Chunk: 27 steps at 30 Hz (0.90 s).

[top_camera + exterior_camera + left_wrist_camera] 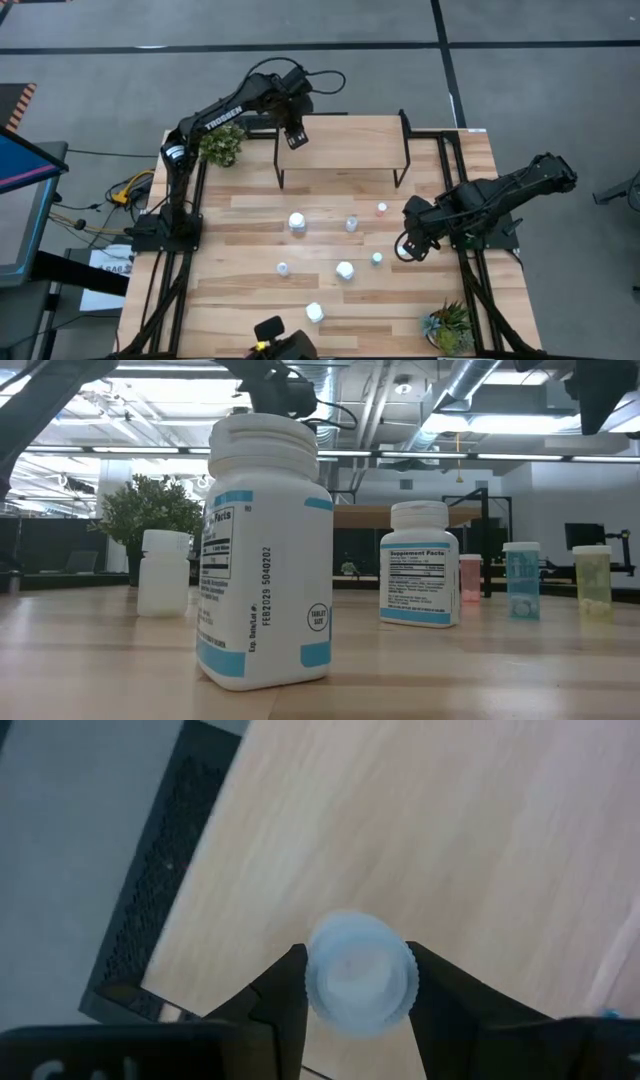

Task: Pick and place medicine bottles onto shelf by color
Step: Put the bottom transparent pill bottle on the shelf, then put the yellow transparent pill bottle on the shelf

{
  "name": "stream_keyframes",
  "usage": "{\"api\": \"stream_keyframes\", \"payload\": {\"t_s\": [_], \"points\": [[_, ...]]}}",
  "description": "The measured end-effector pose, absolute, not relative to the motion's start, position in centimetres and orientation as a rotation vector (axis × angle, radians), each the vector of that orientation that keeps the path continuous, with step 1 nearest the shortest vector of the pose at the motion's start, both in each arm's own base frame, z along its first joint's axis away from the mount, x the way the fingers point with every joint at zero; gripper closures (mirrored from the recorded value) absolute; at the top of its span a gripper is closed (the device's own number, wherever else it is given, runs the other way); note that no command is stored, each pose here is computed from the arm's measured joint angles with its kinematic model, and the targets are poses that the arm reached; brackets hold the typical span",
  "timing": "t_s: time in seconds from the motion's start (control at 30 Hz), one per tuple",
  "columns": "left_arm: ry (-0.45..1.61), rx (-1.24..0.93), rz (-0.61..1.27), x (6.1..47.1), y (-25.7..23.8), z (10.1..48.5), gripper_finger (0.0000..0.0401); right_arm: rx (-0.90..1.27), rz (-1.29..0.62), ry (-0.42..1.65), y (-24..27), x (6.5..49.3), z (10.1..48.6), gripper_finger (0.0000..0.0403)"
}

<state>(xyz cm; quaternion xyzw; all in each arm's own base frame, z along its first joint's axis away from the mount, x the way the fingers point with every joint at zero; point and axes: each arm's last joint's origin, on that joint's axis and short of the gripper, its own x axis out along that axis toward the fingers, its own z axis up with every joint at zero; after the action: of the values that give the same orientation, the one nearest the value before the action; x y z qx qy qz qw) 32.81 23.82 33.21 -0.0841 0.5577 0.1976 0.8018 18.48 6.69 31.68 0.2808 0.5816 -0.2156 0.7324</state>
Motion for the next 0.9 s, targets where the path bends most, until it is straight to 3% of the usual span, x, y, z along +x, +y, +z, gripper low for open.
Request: {"api": "stream_keyframes", "payload": {"t_s": [0.67,0.9], "points": [[1.222,-0.155,0.438,32.9,23.4,33.3,0.0167,0.614,-0.467,1.283,6.7,18.5,31.7,0.0148],[1.099,-0.08,0.438,33.3,22.5,37.1,0.0156,0.614,-0.467,1.283,6.7,18.5,31.7,0.0148]]}}
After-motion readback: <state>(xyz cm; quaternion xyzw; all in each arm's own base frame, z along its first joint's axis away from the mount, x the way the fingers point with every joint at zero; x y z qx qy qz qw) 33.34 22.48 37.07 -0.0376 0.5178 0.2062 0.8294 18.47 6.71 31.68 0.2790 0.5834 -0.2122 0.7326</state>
